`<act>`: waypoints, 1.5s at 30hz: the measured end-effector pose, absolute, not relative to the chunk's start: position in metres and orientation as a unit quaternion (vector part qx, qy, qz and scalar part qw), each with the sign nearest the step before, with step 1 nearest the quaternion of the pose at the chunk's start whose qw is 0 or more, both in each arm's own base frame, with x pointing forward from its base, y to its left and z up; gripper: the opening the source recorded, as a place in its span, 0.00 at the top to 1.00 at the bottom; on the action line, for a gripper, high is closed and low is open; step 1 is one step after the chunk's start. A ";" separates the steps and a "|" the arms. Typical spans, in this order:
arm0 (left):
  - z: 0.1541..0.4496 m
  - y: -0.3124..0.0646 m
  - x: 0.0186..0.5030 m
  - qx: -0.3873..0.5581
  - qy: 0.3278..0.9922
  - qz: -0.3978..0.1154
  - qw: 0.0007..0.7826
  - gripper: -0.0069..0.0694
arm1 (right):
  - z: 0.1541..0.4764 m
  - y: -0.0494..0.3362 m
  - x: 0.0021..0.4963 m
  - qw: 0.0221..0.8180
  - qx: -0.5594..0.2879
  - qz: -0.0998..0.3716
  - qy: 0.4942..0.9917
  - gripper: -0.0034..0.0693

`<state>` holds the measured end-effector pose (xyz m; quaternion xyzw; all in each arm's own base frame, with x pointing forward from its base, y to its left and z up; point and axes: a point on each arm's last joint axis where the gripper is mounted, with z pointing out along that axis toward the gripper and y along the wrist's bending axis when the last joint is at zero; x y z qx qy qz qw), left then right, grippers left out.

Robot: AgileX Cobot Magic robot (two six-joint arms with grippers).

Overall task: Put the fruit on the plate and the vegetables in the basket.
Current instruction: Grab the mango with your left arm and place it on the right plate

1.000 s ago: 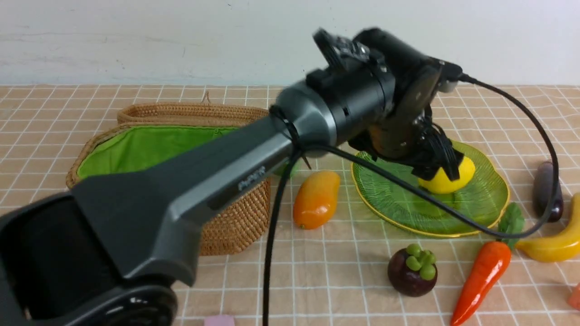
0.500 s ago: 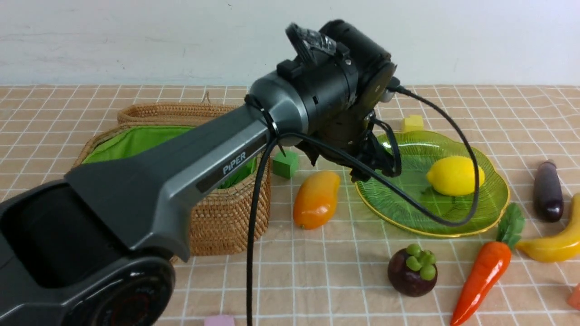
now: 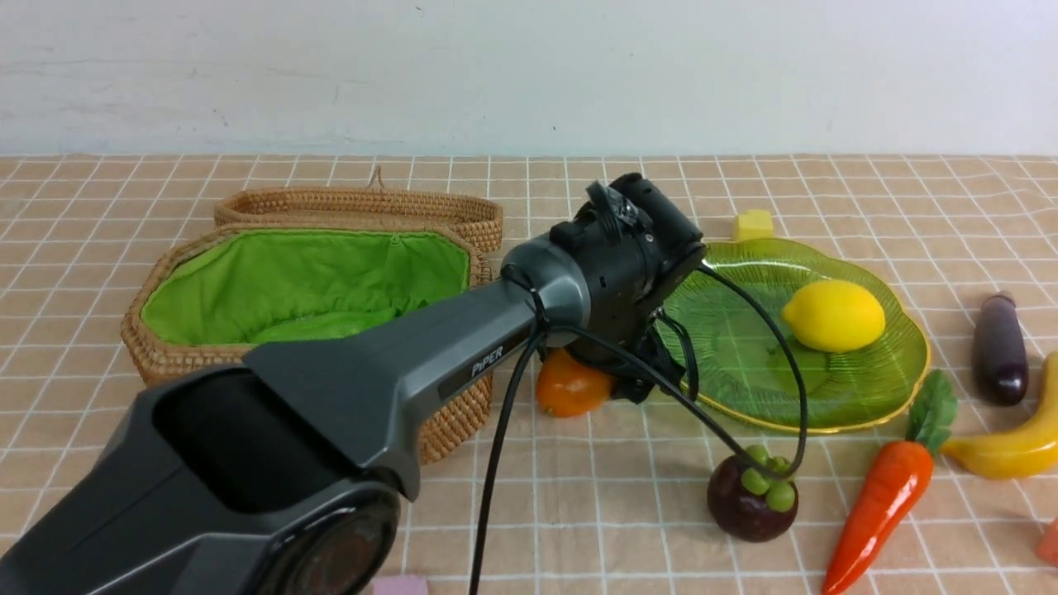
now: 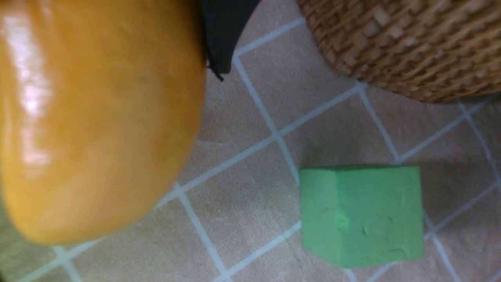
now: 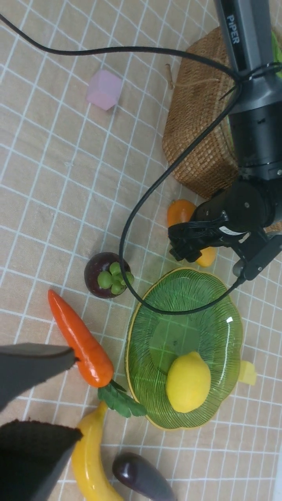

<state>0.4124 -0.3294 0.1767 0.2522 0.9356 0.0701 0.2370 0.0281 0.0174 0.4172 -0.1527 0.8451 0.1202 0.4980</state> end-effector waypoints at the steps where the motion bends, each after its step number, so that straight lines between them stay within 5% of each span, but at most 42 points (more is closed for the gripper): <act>1: 0.173 -0.329 0.413 0.252 0.936 0.071 0.235 0.10 | 0.417 0.017 0.028 0.498 -0.153 0.120 0.845 0.63; 10: 0.177 -0.325 0.412 0.247 0.937 0.089 0.229 0.17 | 0.417 0.017 0.028 0.498 -0.154 0.118 0.845 0.63; 15: 0.233 -0.323 0.402 0.245 0.930 0.078 0.265 0.17 | 0.418 0.014 0.030 0.510 -0.150 0.100 0.841 0.63; 20: 0.287 -0.343 0.388 0.250 0.902 -0.026 0.351 0.17 | 0.421 0.014 0.032 0.523 -0.148 0.099 0.834 0.63; 24: 0.269 -0.371 0.395 0.262 0.874 -0.116 0.391 0.17 | 0.421 0.016 0.031 0.518 -0.150 0.110 0.835 0.63; 29: 0.223 -0.386 0.408 0.277 0.865 -0.125 0.399 0.17 | 0.417 0.018 0.028 0.497 -0.151 0.125 0.845 0.63; 37: 0.213 -0.387 0.408 0.274 0.871 -0.127 0.386 0.04 | 0.416 0.018 0.027 0.491 -0.144 0.131 0.849 0.63; 43: 0.267 -0.367 0.388 0.260 0.894 -0.117 0.346 0.08 | 0.417 0.018 0.027 0.493 -0.143 0.131 0.848 0.63; 45: 0.309 -0.350 0.371 0.253 0.901 -0.112 0.334 0.15 | 0.417 0.018 0.028 0.492 -0.143 0.131 0.848 0.63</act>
